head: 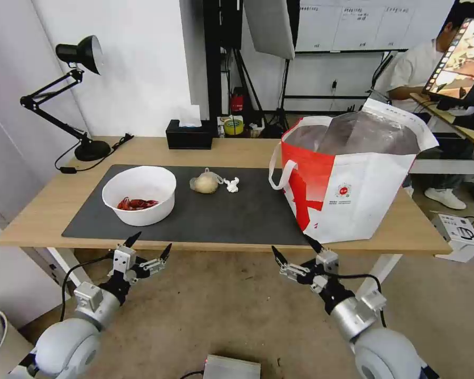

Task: Pick up the trash from the table and place it into the takeout bag.

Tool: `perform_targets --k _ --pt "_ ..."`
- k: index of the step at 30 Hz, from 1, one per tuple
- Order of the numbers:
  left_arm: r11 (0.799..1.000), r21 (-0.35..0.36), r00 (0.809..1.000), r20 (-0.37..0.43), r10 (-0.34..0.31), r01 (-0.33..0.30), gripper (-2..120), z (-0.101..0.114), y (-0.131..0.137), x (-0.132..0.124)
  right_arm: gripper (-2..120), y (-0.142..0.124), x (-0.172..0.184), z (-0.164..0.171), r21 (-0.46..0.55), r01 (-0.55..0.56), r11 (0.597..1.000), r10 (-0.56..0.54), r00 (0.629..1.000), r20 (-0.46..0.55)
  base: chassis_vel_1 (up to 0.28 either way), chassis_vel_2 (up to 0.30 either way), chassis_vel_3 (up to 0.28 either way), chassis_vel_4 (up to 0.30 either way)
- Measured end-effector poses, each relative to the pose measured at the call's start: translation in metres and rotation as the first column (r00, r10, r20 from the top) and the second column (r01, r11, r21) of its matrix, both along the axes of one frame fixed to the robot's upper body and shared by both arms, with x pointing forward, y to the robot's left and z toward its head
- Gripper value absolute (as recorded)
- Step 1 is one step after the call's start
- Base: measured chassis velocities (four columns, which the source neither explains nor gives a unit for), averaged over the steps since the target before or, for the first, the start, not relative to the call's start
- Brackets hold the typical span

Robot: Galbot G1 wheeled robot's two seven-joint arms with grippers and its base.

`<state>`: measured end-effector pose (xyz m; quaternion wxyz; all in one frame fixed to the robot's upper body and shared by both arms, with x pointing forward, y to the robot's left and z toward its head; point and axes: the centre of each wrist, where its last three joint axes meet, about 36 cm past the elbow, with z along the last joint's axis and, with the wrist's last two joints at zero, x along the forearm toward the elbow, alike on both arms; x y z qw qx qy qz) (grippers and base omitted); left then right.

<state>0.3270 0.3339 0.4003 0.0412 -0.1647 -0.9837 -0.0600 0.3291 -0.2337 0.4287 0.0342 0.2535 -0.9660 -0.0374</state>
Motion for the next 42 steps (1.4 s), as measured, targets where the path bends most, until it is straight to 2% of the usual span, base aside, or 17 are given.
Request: perform_targets --k 3,5,7,11,12,14,15,18,19,21,28,33,42 --pt "1.000 -0.003 1.000 -0.001 0.003 -0.003 100 -0.001 -0.001 0.000 100 0.011 0.029 0.011 -0.038 -0.026 0.999 0.025 0.999 -0.022 0.000 0.000 0.000 0.000" --pt "1.000 -0.002 1.000 -0.001 0.005 -0.005 100 -0.001 -0.001 0.000 100 0.015 0.035 0.014 -0.049 -0.030 0.998 0.028 0.999 -0.028 0.000 0.000 0.000 0.000" --pt "1.000 0.003 1.000 -0.001 0.016 -0.016 100 -0.001 0.003 -0.001 100 0.032 0.061 0.025 -0.085 -0.035 0.996 0.030 0.998 -0.048 0.000 0.000 0.000 0.000" --pt "1.000 0.006 1.000 -0.003 0.024 -0.024 100 -0.001 0.006 -0.002 100 0.045 0.075 0.029 -0.086 -0.051 0.995 0.044 0.996 -0.083 0.000 0.000 0.000 0.000" --pt "1.000 0.006 1.000 -0.004 0.029 -0.029 100 -0.001 0.007 -0.003 100 0.059 0.090 0.032 -0.100 -0.057 0.993 0.047 0.993 -0.106 0.000 0.000 0.000 0.000" --pt "0.999 0.002 0.999 -0.006 0.035 -0.035 100 -0.002 0.007 -0.004 100 0.082 0.109 0.033 -0.152 -0.032 0.988 0.014 0.993 -0.119 0.000 0.000 0.000 0.000" --pt "0.999 0.002 0.999 -0.006 0.035 -0.035 100 -0.002 0.007 -0.004 100 0.082 0.109 0.033 -0.152 -0.032 0.988 0.014 0.993 -0.119 0.000 0.000 0.000 0.000" --pt "0.999 -0.004 0.999 -0.006 0.041 -0.041 100 -0.003 0.006 -0.005 100 0.111 0.132 0.042 -0.206 0.006 0.978 -0.028 0.994 -0.104 0.000 0.000 0.000 0.000" --pt "0.999 -0.004 0.999 -0.006 0.041 -0.041 100 -0.003 0.006 -0.005 100 0.111 0.132 0.042 -0.206 0.006 0.978 -0.028 0.994 -0.104 0.000 0.000 0.000 0.000" --pt "0.999 -0.002 0.999 -0.008 0.045 -0.045 100 -0.004 0.007 -0.007 100 0.130 0.154 0.050 -0.246 0.047 0.968 -0.070 0.994 -0.089 0.000 0.000 0.000 0.000" --pt "0.998 0.001 0.998 -0.006 0.056 -0.056 100 -0.004 0.008 -0.010 100 0.154 0.192 0.056 -0.289 0.133 0.948 -0.173 0.978 -0.115 0.000 0.000 0.000 0.000" --pt "0.998 0.003 0.998 -0.002 0.061 -0.061 100 -0.003 0.008 -0.016 100 0.173 0.227 0.045 -0.323 0.203 0.925 -0.259 0.956 -0.142 0.000 0.000 0.000 0.000" --pt "0.998 -0.002 0.998 0.004 0.064 -0.064 100 -0.002 0.006 -0.021 100 0.202 0.257 0.030 -0.343 0.230 0.911 -0.305 0.934 -0.184 0.000 0.000 0.000 0.000"
